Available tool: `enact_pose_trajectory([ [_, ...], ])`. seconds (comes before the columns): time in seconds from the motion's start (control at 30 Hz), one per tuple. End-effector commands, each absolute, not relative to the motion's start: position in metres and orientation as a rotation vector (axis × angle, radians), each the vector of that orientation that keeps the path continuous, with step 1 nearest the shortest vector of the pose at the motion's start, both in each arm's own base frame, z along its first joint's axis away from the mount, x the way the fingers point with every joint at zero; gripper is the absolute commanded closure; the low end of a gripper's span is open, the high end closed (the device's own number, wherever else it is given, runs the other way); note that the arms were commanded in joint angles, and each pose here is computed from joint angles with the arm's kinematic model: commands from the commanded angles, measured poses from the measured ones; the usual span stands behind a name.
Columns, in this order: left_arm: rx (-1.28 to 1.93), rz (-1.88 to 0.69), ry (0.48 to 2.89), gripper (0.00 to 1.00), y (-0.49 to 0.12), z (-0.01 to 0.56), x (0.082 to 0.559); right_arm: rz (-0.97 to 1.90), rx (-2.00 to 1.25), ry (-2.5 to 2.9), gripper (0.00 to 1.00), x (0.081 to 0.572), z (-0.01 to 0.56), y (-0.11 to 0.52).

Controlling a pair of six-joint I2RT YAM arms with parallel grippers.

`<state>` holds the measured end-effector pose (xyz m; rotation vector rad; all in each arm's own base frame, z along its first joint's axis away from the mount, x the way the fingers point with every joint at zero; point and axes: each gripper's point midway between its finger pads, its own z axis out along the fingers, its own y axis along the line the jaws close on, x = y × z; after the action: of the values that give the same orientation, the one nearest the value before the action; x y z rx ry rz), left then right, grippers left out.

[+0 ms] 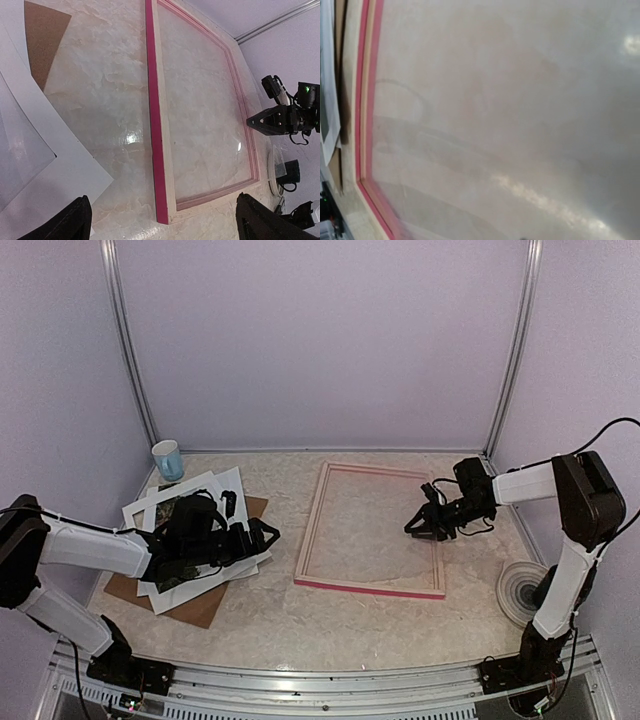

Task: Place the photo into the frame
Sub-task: Place the glass panel at the frame body.

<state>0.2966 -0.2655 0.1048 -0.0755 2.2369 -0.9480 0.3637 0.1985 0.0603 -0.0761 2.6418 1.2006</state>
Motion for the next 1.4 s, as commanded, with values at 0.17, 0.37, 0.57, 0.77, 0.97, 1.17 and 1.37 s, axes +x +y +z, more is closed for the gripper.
enact_pose_trajectory([
  [0.17, -0.059, -0.976, 2.203, 0.01, -0.274, 0.115, 0.300, 1.097, -0.101, 2.636, 0.52, 0.367, 0.080, 0.195],
  [0.37, -0.058, -0.985, 2.201, 0.01, -0.275, 0.115, 0.300, 1.035, -0.090, 2.645, 0.46, 0.365, 0.086, 0.189],
  [0.57, -0.056, -0.987, 2.203, 0.01, -0.276, 0.114, 0.300, 0.927, -0.060, 2.664, 0.43, 0.363, 0.090, 0.178],
  [0.77, -0.056, -0.990, 2.198, 0.01, -0.277, 0.116, 0.299, 0.811, -0.042, 2.677, 0.39, 0.360, 0.094, 0.165],
  [0.97, -0.054, -0.994, 2.198, 0.01, -0.278, 0.116, 0.299, 0.667, -0.026, 2.677, 0.37, 0.359, 0.102, 0.150],
  [1.17, -0.050, -0.998, 2.194, 0.01, -0.281, 0.119, 0.300, 0.550, 0.002, 2.653, 0.36, 0.364, 0.113, 0.135],
  [1.37, -0.044, -0.995, 2.190, 0.01, -0.285, 0.121, 0.302, 0.492, 0.043, 2.639, 0.40, 0.372, 0.109, 0.129],
])
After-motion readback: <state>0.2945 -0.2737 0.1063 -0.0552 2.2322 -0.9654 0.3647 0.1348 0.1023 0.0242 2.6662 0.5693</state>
